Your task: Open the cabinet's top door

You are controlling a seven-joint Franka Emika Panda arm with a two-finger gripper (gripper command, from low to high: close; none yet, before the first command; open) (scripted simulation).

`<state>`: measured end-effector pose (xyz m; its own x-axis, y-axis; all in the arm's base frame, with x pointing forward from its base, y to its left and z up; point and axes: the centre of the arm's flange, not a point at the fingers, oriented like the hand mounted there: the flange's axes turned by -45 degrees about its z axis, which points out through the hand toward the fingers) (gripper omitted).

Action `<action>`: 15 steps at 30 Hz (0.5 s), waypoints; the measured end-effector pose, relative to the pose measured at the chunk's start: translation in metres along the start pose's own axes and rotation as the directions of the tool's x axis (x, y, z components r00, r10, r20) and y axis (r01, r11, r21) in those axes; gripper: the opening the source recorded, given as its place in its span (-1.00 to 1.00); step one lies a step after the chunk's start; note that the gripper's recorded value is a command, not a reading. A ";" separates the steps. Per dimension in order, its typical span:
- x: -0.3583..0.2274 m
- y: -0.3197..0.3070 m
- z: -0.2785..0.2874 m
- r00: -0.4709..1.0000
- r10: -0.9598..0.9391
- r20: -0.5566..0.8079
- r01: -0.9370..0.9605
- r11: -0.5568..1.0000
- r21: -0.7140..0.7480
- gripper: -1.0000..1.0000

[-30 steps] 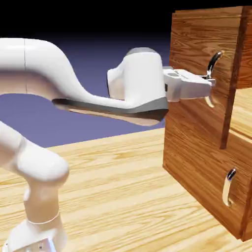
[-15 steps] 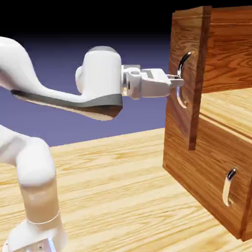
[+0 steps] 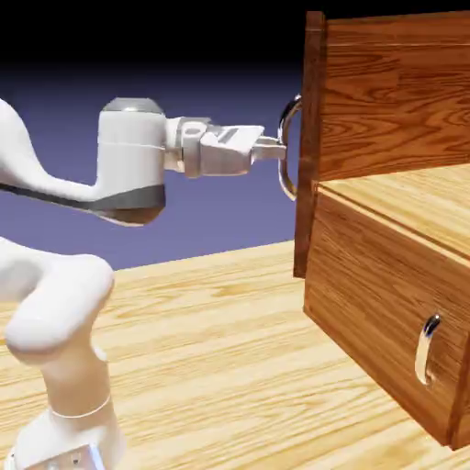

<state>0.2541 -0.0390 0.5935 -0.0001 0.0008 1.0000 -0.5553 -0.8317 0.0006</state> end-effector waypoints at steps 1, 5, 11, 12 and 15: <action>0.000 -0.001 -0.003 1.000 0.000 0.000 0.000 1.000 -0.006 -1.00; 0.000 -0.005 -0.016 1.000 0.000 0.000 0.000 0.999 -0.034 -1.00; 0.000 -0.019 -0.051 1.000 -0.001 0.000 0.001 0.994 -0.108 -1.00; 0.000 -0.022 -0.057 1.000 -0.001 0.000 0.001 0.993 -0.122 -1.00; 0.000 -0.031 -0.078 1.000 -0.001 0.000 0.001 0.986 -0.166 -1.00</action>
<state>0.2068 0.0301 0.5933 0.0003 0.0022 1.0000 -0.6857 -0.7278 0.0018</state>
